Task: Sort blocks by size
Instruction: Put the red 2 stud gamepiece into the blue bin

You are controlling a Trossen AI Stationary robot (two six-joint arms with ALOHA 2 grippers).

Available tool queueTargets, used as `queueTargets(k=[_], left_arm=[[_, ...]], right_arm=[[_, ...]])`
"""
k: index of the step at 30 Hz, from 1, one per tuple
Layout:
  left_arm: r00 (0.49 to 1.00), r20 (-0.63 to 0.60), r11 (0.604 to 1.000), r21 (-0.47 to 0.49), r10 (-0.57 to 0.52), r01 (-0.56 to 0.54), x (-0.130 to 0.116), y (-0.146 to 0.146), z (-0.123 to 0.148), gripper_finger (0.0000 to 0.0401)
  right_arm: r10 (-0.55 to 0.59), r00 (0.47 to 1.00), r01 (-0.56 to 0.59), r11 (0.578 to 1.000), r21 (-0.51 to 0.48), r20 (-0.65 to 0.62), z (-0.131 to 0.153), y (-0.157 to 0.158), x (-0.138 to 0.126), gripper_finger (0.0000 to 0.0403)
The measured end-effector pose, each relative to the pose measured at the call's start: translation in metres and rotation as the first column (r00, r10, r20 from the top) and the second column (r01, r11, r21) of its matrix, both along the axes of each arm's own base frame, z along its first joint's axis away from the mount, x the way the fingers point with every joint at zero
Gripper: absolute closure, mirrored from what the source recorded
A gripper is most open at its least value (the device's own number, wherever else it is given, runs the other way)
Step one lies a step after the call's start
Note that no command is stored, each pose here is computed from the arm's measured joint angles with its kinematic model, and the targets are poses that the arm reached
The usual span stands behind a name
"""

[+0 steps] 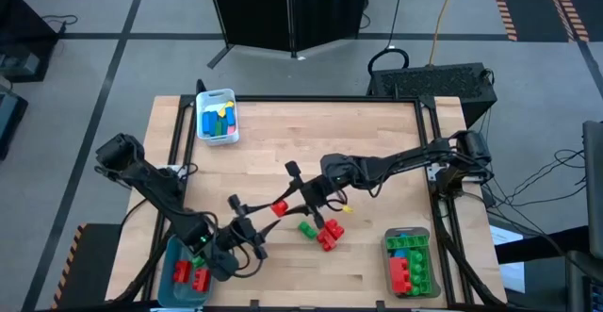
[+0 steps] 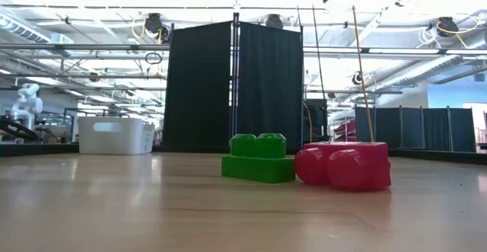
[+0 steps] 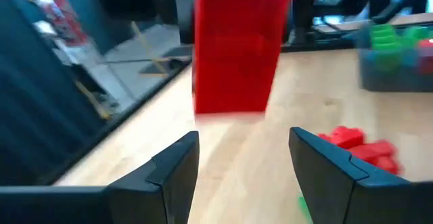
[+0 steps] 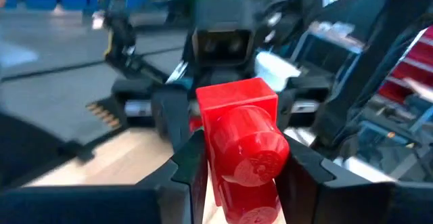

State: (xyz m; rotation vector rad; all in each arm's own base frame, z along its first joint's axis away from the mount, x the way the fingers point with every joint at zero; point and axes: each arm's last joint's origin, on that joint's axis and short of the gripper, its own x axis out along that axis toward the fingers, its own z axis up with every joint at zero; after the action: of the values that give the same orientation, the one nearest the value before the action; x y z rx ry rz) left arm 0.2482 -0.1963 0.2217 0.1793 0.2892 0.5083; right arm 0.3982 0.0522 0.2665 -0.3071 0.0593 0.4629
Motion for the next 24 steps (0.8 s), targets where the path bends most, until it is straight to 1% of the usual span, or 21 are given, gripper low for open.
queueTargets(k=[3,5,9,18,21,24], left_arm=[[0.999,0.023,0.998,0.040,0.046,-0.047,-0.003,0.000,0.000,0.0186],[0.999,0.019,0.997,0.051,0.049,-0.050,-0.004,0.000,0.000,0.0186],[0.997,0.023,0.995,0.062,0.073,-0.074,-0.001,0.004,0.000,0.0186],[0.995,0.015,0.992,0.078,0.101,-0.102,0.005,0.012,0.000,0.0186],[0.994,0.024,0.991,0.077,0.105,-0.106,0.008,0.013,0.002,0.0186],[0.994,0.032,0.991,0.086,0.104,-0.106,0.011,0.013,0.005,0.0186]], right_arm=[[-0.009,1.000,0.009,1.000,0.020,0.018,0.004,-0.001,0.000,0.0284],[-0.025,1.000,0.025,0.999,0.025,0.006,0.002,-0.001,0.000,0.0284],[-0.080,0.997,0.080,0.997,0.021,0.013,0.003,-0.002,0.001,0.0284],[-0.093,0.996,0.094,0.995,0.045,-0.008,0.002,-0.003,0.001,0.0284],[-0.131,0.991,0.132,0.990,0.041,-0.021,0.001,-0.003,0.001,0.0284],[-0.135,0.990,0.136,0.990,0.035,-0.043,-0.001,-0.003,0.001,0.0284]])
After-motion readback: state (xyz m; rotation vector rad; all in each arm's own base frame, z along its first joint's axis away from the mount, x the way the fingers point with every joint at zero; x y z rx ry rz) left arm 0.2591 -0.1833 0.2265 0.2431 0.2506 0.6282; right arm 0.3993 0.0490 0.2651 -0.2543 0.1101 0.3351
